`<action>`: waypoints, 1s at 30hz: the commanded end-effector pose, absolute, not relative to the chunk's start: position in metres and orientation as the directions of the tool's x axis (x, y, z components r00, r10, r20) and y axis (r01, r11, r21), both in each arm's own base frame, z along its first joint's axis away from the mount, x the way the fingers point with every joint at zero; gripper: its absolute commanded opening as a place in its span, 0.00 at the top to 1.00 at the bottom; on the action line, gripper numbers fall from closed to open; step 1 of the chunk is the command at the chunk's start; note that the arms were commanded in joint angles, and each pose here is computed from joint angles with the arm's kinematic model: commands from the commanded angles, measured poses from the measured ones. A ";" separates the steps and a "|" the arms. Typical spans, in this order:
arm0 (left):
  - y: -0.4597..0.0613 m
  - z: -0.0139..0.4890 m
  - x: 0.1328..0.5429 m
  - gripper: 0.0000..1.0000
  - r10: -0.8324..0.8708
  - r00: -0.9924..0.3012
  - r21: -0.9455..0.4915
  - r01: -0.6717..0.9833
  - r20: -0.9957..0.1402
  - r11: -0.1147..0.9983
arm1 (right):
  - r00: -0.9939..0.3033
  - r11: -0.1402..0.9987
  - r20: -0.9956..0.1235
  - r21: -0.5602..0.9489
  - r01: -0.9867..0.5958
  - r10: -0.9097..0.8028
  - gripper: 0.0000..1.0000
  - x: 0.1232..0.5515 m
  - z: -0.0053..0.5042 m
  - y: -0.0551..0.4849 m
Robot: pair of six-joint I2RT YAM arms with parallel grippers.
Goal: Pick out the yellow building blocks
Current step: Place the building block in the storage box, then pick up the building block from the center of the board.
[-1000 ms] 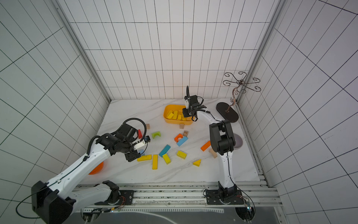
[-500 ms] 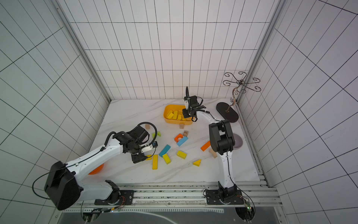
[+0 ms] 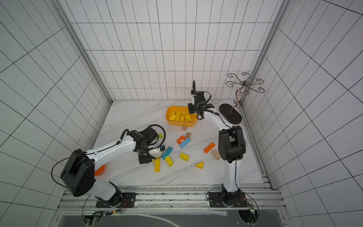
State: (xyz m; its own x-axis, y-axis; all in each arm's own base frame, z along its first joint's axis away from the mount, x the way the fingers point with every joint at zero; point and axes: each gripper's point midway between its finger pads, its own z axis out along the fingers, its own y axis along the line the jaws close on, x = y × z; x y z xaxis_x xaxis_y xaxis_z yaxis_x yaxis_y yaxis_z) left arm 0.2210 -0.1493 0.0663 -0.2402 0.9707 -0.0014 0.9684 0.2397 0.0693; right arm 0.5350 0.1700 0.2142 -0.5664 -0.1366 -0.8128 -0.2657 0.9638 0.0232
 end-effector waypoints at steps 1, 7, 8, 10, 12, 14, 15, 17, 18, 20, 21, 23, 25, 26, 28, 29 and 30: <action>-0.153 0.060 0.227 0.30 0.983 -0.180 0.060 0.982 0.023 0.179 | -0.538 0.978 -0.839 0.034 -0.206 -0.084 0.49 0.510 0.236 0.145; -0.150 0.044 0.226 0.31 0.986 -0.150 0.032 0.989 0.073 0.148 | -0.502 0.971 -0.865 0.098 -0.218 -0.026 0.48 0.458 0.256 0.136; -0.150 0.043 0.227 0.31 0.986 -0.149 0.034 0.989 0.074 0.147 | -0.498 0.969 -0.867 0.110 -0.221 -0.015 0.48 0.449 0.257 0.134; -0.151 0.041 0.229 0.31 0.986 -0.149 0.033 0.989 0.075 0.147 | -0.492 0.964 -0.871 0.133 -0.229 0.004 0.48 0.434 0.258 0.133; -0.152 0.037 0.229 0.31 0.986 -0.147 0.025 0.989 0.077 0.145 | -0.493 0.957 -0.870 0.155 -0.244 0.015 0.48 0.420 0.258 0.133; -0.154 0.033 0.229 0.32 0.986 -0.146 0.011 0.989 0.079 0.146 | -0.497 0.954 -0.867 0.168 -0.250 0.022 0.48 0.409 0.257 0.132; -0.155 0.031 0.229 0.32 0.986 -0.145 0.005 0.989 0.078 0.145 | -0.499 0.952 -0.866 0.172 -0.252 0.025 0.48 0.402 0.257 0.131; -0.156 0.028 0.228 0.33 0.987 -0.146 -0.009 0.989 0.073 0.147 | -0.502 0.951 -0.864 0.177 -0.254 0.027 0.48 0.392 0.257 0.128; -0.158 0.026 0.227 0.34 0.987 -0.144 -0.017 0.989 0.069 0.146 | -0.500 0.952 -0.866 0.177 -0.249 0.030 0.48 0.387 0.258 0.126; -0.157 0.023 0.226 0.35 0.987 -0.144 -0.018 0.989 0.071 0.146 | -0.490 0.956 -0.871 0.172 -0.239 0.034 0.48 0.380 0.260 0.121; -0.157 0.022 0.227 0.35 0.987 -0.143 -0.016 0.989 0.072 0.145 | -0.486 0.957 -0.873 0.170 -0.236 0.035 0.48 0.376 0.261 0.119; -0.156 0.018 0.227 0.35 0.987 -0.142 -0.016 0.989 0.080 0.144 | -0.481 0.959 -0.876 0.165 -0.230 0.035 0.48 0.371 0.263 0.116; -0.156 0.014 0.227 0.36 0.986 -0.145 -0.018 0.989 0.082 0.147 | -0.480 0.960 -0.877 0.162 -0.230 0.033 0.48 0.369 0.264 0.115; -0.156 0.012 0.226 0.37 0.985 -0.148 -0.020 0.988 0.084 0.150 | -0.480 0.960 -0.876 0.159 -0.229 0.031 0.48 0.368 0.264 0.115; -0.155 0.009 0.227 0.38 0.984 -0.153 -0.015 0.988 0.087 0.154 | -0.480 0.962 -0.877 0.156 -0.226 0.030 0.48 0.368 0.264 0.114; -0.155 0.006 0.227 0.39 0.984 -0.154 -0.016 0.988 0.089 0.156 | -0.481 0.962 -0.876 0.155 -0.224 0.029 0.48 0.367 0.263 0.113; -0.155 0.005 0.226 0.41 0.984 -0.153 -0.015 0.988 0.088 0.155 | -0.483 0.962 -0.875 0.155 -0.224 0.028 0.48 0.367 0.263 0.113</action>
State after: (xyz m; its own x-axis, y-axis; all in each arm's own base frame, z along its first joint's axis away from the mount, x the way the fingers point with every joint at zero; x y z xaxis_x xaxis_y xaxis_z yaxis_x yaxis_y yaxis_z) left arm 0.2271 -0.1509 0.0166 -0.1696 0.9803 0.1017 0.9852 0.1712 -0.0077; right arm 0.3745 0.1183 0.2900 -0.4258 0.0396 -0.9039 -0.2474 0.9559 0.1584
